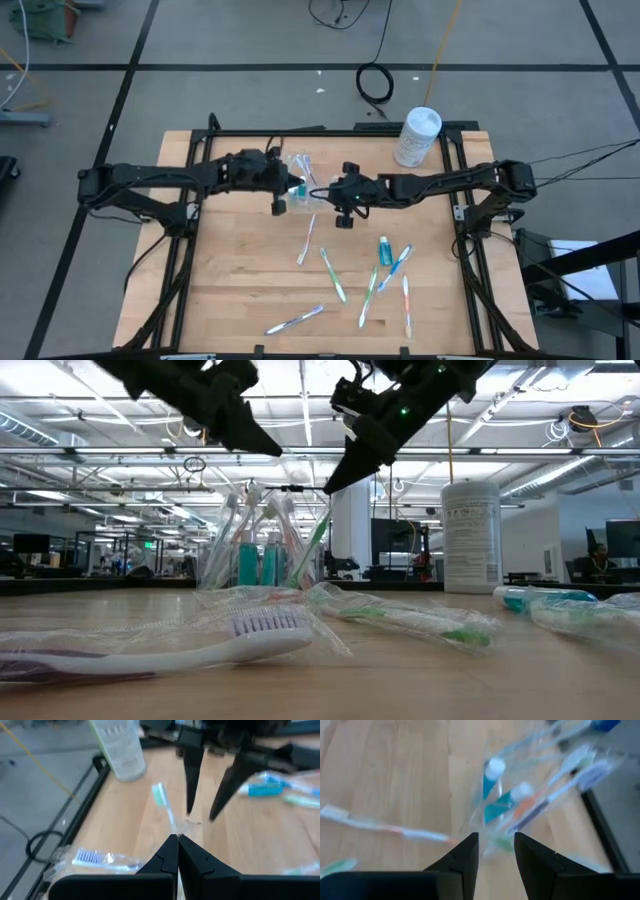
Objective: Pick & Place toothbrushing station
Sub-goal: Put the plastic cover of the green toothbrush into the transparent organizer
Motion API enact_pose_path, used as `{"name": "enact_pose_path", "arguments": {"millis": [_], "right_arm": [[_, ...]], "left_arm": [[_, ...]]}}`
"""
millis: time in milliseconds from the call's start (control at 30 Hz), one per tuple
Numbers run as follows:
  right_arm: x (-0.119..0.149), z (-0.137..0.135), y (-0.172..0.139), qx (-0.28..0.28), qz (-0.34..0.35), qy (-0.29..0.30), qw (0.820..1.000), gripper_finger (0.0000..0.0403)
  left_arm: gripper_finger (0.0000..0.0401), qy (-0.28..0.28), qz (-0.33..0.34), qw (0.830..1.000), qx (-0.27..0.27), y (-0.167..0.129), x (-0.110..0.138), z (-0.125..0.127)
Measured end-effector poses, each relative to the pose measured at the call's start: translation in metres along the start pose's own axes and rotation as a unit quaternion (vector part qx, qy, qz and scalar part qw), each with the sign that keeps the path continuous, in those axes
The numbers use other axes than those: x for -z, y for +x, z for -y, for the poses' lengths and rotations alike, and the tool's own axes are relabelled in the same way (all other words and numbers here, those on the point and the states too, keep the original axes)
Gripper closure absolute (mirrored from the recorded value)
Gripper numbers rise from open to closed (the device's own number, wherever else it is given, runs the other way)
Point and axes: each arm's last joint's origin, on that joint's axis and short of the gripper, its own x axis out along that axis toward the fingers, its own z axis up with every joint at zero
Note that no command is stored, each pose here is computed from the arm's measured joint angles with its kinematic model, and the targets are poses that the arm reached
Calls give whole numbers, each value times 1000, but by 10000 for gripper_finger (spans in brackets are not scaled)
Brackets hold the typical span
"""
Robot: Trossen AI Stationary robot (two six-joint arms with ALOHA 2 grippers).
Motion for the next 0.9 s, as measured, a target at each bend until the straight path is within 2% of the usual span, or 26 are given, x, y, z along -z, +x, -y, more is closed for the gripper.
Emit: {"name": "enact_pose_path", "arguments": {"millis": [133,233,333,467,733,900], "right_arm": [[3,-5,-12,-11,-28,22,999,285],[8,-9,-22,-18,-61,47,997,286],[13,-16,-26,-24,-87,70,993,286],[18,-25,-30,-32,-115,63,991,287],[31,-41,-41,-42,-189,50,980,287],[32,-49,-44,-47,-195,55,978,292]], "left_arm": [[399,6,-37,999,10,0,-22,-4],[398,2,-76,997,16,11,-24,-6],[399,2,-125,992,24,34,-13,-5],[397,-12,-158,987,24,58,-5,-12],[399,-53,-242,969,14,80,11,-31],[394,-69,-259,962,41,89,22,-33]]}}
